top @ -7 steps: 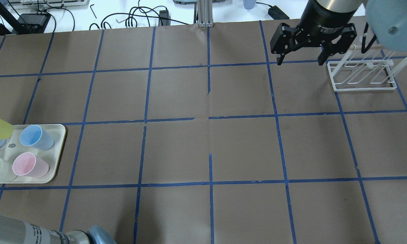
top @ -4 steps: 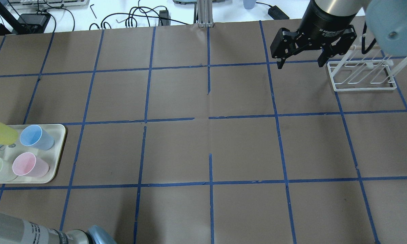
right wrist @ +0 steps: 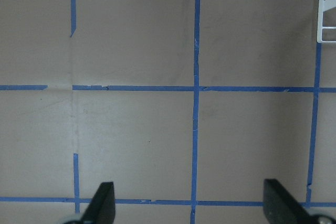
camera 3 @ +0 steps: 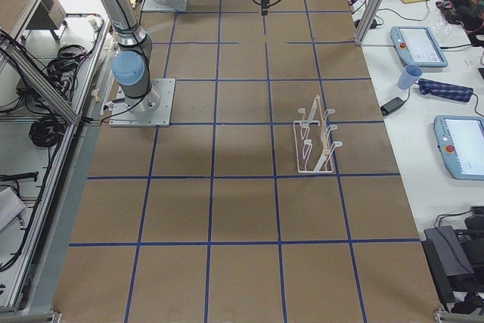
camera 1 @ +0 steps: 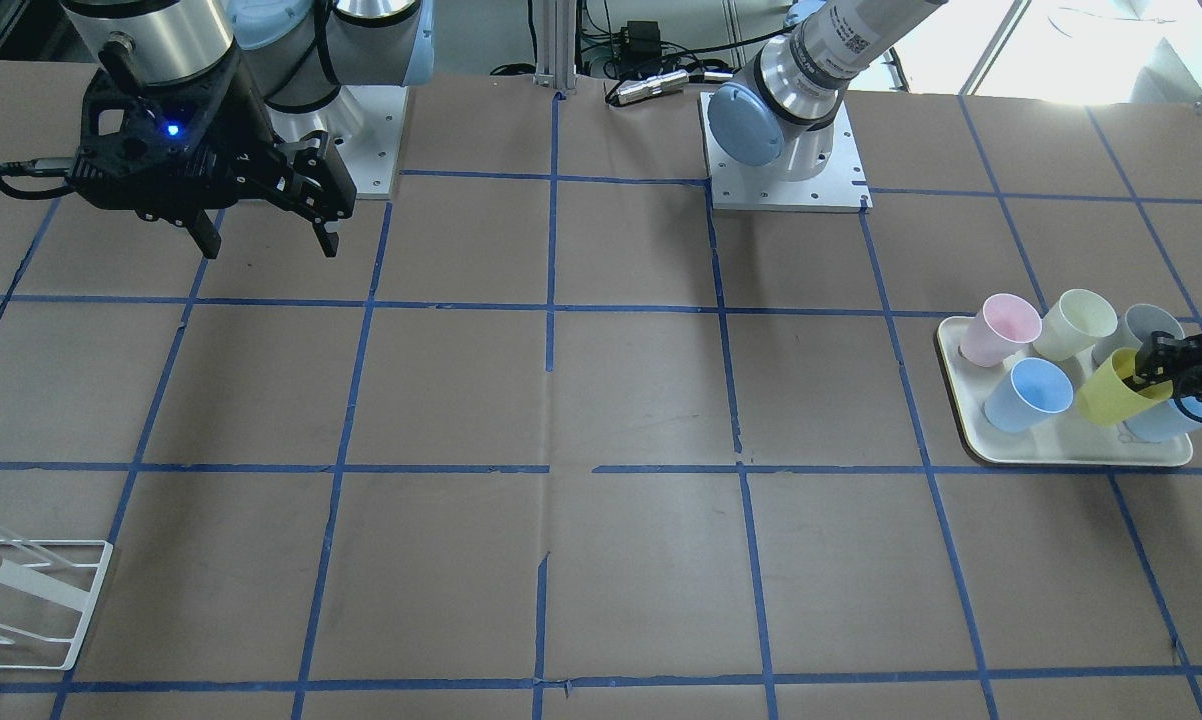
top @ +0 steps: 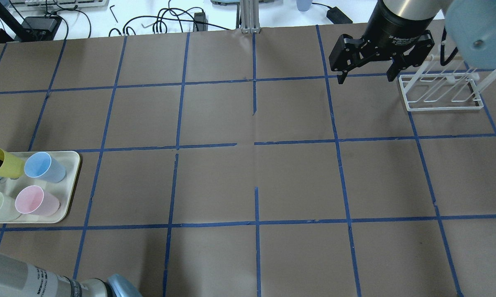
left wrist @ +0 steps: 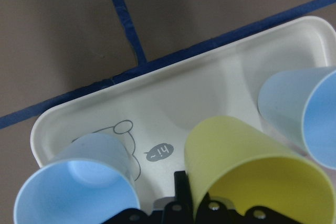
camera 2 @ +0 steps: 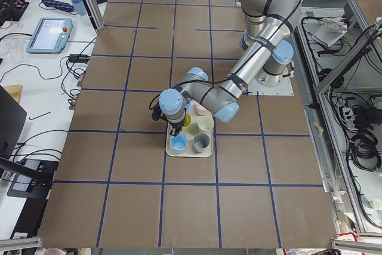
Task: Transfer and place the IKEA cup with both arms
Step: 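Lower the yellow cup into an empty tray slot and open the left gripper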
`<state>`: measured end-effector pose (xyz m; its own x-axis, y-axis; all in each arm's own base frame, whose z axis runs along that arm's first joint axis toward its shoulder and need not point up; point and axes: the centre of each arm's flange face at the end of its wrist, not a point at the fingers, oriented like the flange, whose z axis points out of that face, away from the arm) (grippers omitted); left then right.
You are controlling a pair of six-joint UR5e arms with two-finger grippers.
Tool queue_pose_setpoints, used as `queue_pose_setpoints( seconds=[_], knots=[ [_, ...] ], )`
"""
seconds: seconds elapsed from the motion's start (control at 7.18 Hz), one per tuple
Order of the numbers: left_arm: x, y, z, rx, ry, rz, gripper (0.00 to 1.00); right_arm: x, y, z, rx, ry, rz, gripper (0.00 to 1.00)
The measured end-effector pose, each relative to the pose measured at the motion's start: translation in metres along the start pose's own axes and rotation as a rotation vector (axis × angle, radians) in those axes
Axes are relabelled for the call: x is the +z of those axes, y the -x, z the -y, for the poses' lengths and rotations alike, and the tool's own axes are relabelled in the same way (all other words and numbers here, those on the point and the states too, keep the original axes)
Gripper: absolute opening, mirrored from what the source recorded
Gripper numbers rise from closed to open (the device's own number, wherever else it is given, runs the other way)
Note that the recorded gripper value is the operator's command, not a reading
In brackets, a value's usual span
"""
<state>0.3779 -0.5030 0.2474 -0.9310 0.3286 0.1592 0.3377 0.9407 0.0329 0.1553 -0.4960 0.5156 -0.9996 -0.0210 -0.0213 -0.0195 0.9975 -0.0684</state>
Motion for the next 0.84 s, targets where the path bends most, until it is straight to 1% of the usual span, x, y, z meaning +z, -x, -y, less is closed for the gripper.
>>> queue_pose_setpoints(
  seconds=[0.56, 0.84],
  knots=[
    [-0.003, 0.004, 0.005, 0.001, -0.004, 0.006, 1.0, 0.0, 0.0, 0.0, -0.001, -0.001, -0.001, 1.0],
    [-0.027, -0.003, 0.011, -0.012, -0.005, 0.024, 1.0, -0.001, 0.0, 0.0, -0.001, -0.002, -0.001, 1.0]
  ],
)
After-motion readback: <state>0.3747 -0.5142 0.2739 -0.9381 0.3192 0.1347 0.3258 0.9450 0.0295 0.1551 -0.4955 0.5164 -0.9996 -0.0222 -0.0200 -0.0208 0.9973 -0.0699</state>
